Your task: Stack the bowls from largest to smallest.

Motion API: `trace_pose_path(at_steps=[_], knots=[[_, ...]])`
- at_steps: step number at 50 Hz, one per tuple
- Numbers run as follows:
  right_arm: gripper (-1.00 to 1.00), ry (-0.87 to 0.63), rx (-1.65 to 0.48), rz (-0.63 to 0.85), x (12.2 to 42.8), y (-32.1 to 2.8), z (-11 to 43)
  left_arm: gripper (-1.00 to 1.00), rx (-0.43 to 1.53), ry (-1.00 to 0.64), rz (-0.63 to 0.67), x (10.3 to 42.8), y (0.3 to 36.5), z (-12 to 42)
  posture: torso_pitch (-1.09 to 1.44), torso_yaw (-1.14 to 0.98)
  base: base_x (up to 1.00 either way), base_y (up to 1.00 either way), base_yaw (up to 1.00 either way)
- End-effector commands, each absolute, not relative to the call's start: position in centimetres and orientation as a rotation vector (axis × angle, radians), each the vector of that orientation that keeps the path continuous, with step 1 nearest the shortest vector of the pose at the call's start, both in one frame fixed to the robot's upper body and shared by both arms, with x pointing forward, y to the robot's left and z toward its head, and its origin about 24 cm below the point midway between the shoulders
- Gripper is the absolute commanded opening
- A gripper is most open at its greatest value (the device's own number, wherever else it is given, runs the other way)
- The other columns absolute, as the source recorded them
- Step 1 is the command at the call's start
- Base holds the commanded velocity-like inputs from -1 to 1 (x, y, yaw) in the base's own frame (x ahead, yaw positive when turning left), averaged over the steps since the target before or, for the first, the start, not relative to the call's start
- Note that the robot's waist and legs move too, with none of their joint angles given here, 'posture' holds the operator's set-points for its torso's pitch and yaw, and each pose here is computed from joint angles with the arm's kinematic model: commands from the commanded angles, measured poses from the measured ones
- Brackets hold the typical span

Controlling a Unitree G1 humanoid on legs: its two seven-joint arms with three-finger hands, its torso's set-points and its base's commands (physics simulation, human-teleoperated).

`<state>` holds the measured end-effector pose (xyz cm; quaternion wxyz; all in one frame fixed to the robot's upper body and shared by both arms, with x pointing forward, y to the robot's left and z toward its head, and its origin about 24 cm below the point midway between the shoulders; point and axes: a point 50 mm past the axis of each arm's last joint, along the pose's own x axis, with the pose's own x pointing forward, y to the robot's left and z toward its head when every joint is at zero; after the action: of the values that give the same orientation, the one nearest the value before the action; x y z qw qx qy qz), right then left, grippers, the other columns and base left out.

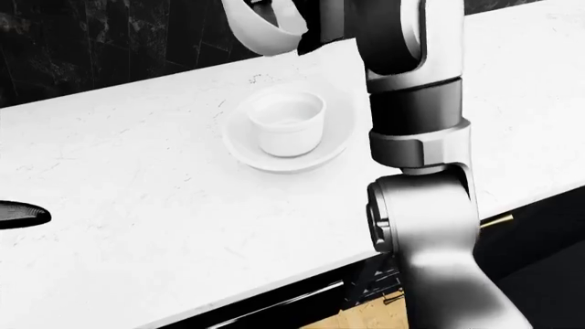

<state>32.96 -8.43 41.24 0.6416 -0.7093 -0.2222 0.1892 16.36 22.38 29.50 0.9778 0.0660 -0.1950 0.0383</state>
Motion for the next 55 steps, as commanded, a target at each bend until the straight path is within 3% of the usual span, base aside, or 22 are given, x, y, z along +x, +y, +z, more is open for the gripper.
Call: trace_pose_path(at_steps=[1, 17, 38, 55], knots=[[-1.00, -0.585, -1.623, 0.372, 31.5, -8.7, 42.9, 1.00, 0.139, -0.449, 0.107, 16.1, 22.6, 30.3, 0.00, 0.00, 0.00, 0.00, 0.00], [-1.00, -0.492, -1.692, 0.418, 32.1, -10.3, 39.6, 1.00, 0.137, -0.447, 0.104, 16.0, 22.5, 30.1, 0.00, 0.00, 0.00, 0.00, 0.00], [-1.00, -0.423, -1.799, 0.480, 35.0, -8.3, 36.3, 1.00, 0.132, -0.452, 0.107, 15.9, 22.6, 30.1, 0.00, 0.00, 0.00, 0.00, 0.00], [-1.00, -0.373, -1.830, 0.522, 35.0, -8.4, 35.3, 1.00, 0.134, -0.460, 0.117, 15.6, 22.9, 30.4, 0.00, 0.00, 0.00, 0.00, 0.00]])
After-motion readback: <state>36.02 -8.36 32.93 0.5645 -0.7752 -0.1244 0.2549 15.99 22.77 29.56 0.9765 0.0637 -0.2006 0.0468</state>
